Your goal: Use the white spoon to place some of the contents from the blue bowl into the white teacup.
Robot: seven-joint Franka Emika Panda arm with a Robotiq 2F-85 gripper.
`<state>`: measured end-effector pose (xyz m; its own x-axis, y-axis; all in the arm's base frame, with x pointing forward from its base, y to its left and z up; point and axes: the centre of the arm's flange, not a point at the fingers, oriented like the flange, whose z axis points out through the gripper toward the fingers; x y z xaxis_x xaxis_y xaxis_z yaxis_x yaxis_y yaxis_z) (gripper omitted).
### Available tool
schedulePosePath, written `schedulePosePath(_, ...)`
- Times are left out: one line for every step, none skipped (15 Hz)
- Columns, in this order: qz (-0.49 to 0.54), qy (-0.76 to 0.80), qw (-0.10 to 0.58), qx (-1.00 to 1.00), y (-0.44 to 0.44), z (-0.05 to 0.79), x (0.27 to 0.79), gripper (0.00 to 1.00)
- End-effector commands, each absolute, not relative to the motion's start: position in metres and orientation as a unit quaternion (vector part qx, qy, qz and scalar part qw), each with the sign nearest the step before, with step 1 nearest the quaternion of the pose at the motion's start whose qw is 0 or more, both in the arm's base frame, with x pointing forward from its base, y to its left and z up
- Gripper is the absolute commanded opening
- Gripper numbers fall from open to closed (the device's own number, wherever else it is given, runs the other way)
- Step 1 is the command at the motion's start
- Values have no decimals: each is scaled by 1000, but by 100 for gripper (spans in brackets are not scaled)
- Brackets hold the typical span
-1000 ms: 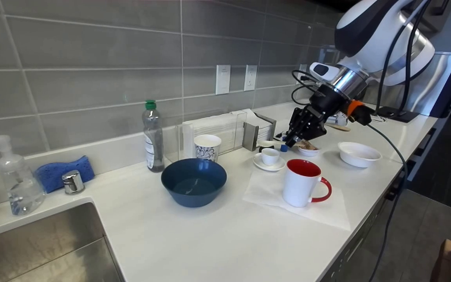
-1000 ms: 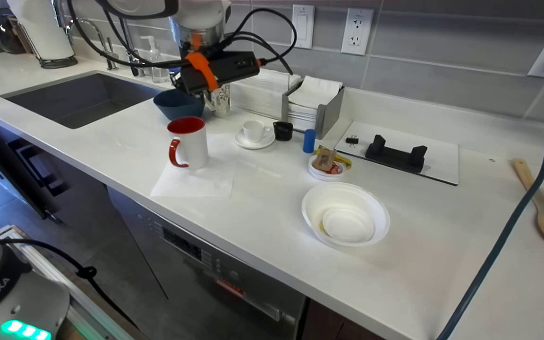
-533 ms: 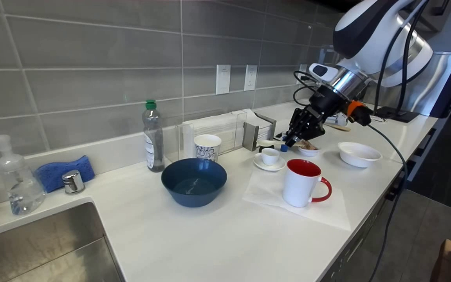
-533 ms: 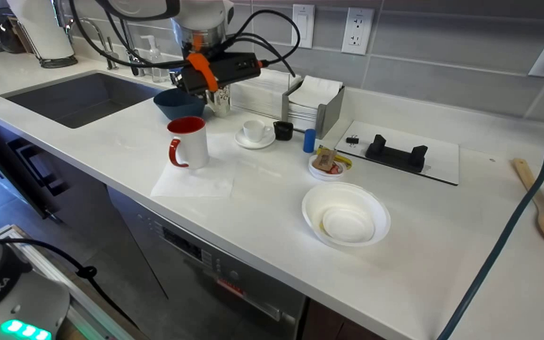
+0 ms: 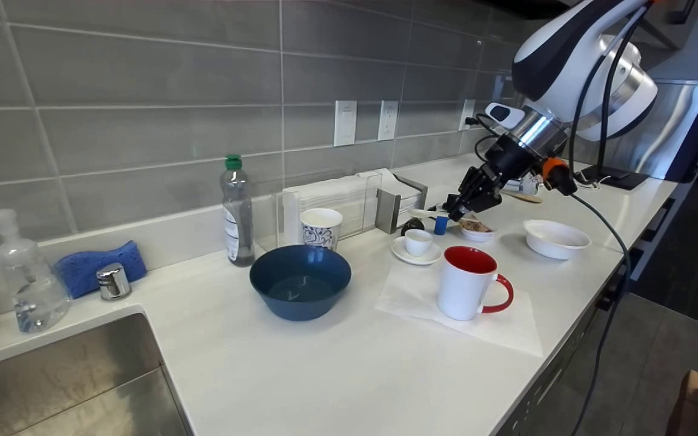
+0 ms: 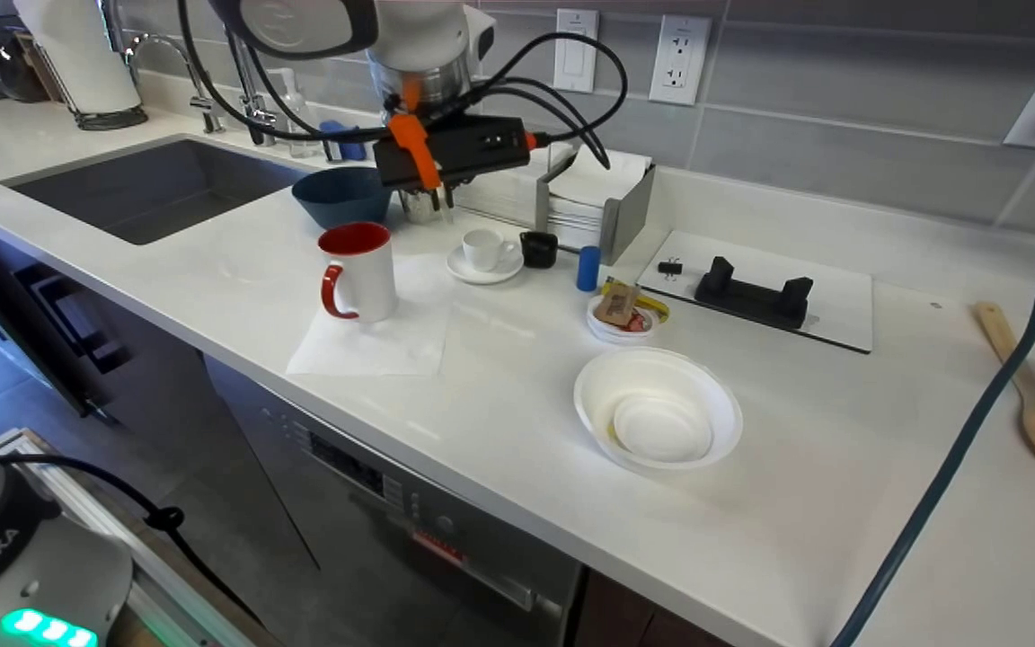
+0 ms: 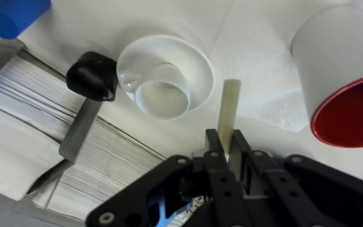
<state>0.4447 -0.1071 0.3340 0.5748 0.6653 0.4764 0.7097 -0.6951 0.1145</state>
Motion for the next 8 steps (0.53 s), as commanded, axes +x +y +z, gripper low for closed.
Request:
schedulePosePath(-239, -353, 31, -904, -126, 320, 453, 3)
schedulePosePath(-236, -346, 30, -908, -130, 317, 452, 3)
schedulePosePath(-233, -338, 27, -912, -135, 314, 451, 3)
schedulePosePath(-230, -331, 25, -915, -139, 312, 451, 3)
schedulePosePath(-227, -325, 24, -918, -143, 310, 450, 3)
schedulePosePath(-224, -319, 23, -920, -146, 308, 449, 3)
schedulePosePath(-222, -314, 22, -923, -149, 306, 449, 3)
schedulePosePath(-219, -310, 20, -925, -151, 305, 449, 3)
